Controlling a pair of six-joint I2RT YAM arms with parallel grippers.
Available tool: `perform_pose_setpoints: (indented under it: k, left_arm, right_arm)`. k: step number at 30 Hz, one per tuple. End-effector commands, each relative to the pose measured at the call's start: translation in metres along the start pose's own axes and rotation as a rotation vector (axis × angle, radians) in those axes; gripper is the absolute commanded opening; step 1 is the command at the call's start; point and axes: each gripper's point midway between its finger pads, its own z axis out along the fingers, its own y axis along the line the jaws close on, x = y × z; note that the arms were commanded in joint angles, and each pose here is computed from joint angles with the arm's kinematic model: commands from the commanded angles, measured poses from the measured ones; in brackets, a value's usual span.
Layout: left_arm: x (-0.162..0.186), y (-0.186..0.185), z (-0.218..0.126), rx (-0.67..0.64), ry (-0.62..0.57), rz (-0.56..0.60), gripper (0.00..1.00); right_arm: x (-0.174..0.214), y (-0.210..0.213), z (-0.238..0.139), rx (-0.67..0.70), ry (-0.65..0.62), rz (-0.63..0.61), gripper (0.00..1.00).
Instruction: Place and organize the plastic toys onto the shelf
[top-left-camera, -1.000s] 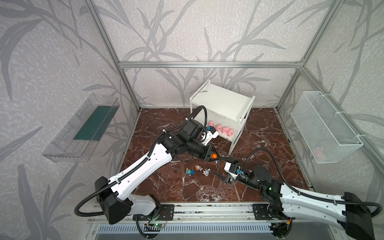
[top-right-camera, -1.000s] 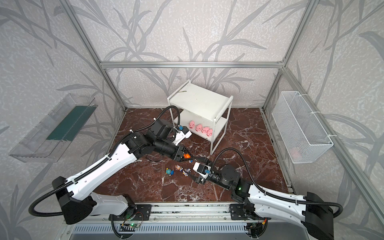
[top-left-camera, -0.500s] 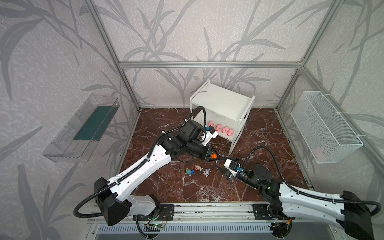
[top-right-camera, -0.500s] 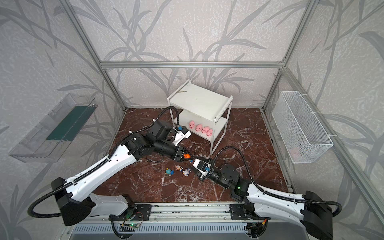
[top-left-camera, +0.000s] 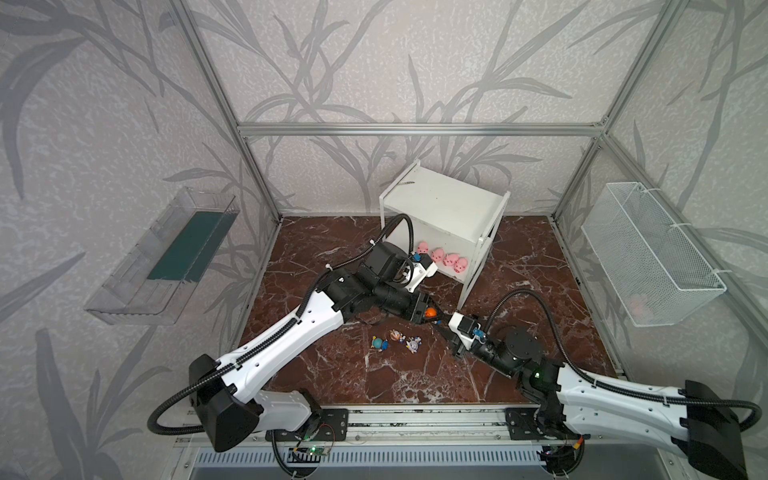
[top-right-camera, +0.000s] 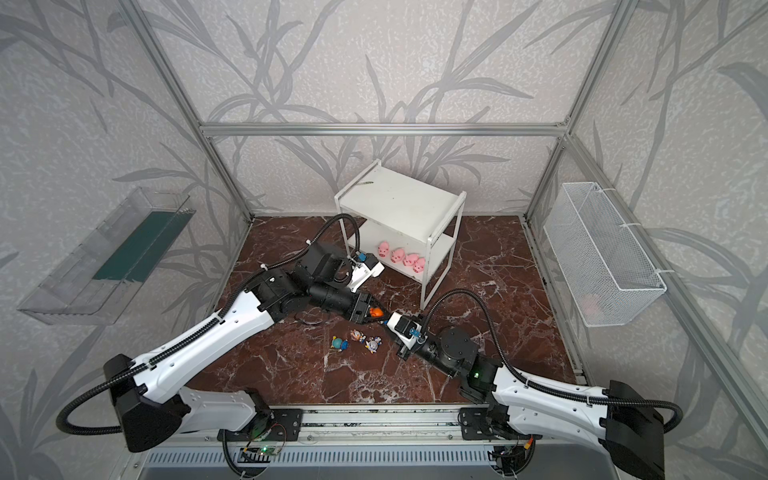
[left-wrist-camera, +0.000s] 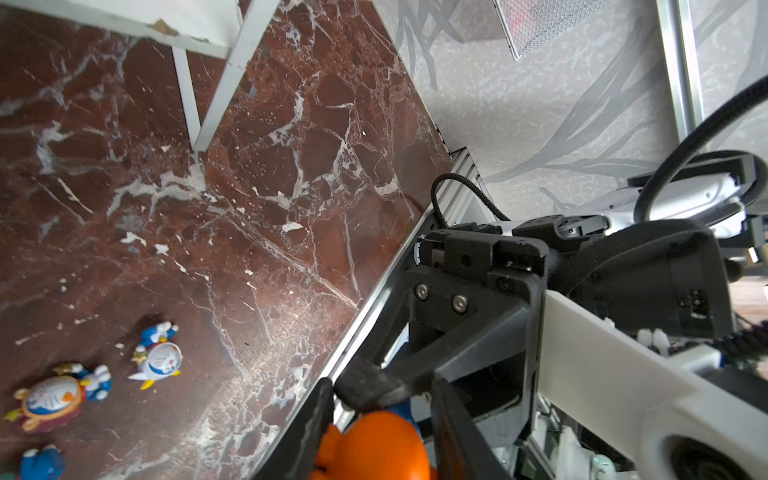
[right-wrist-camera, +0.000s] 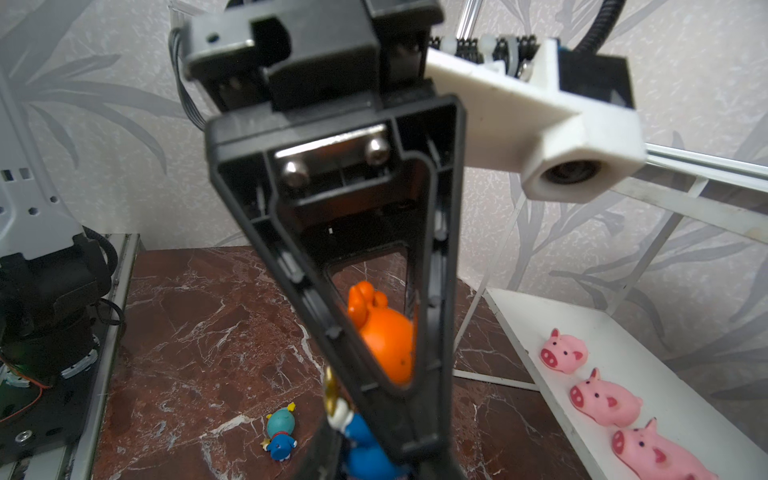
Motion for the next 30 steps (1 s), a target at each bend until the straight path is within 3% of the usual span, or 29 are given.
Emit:
perform_pose_setpoints:
  k: [1, 5, 11, 21, 30]
  left_arm:
    - [-0.014, -0.010, -0.007, 0.036, -0.092, 0.036, 0.46]
    - [-0.026, -0.008, -0.017, 0.014, -0.212, 0.073, 0.53]
    - [-0.032, -0.019, -0.032, 0.069, -0.357, 0.146, 0.55]
    - [-0.025, -0.028, -0.028, 0.163, -0.356, 0.184, 0.71]
    - [-0.025, -0.022, -0.020, 0.159, -0.354, 0.171, 0.72]
  right_arm:
    - [-0.021, -0.006, 0.001, 0.025, -0.066, 0.065, 0.18]
    - [-0.018, -0.010, -0.002, 0.043, -0.064, 0.116, 0.18]
    - [-0.018, -0.024, -0.005, 0.090, -0.072, 0.223, 0.18]
    - [-0.023, -0.023, -0.008, 0.062, -0.093, 0.316, 0.18]
    - [-0.026, -0.034, -0.011, 0.093, -0.111, 0.347, 0.18]
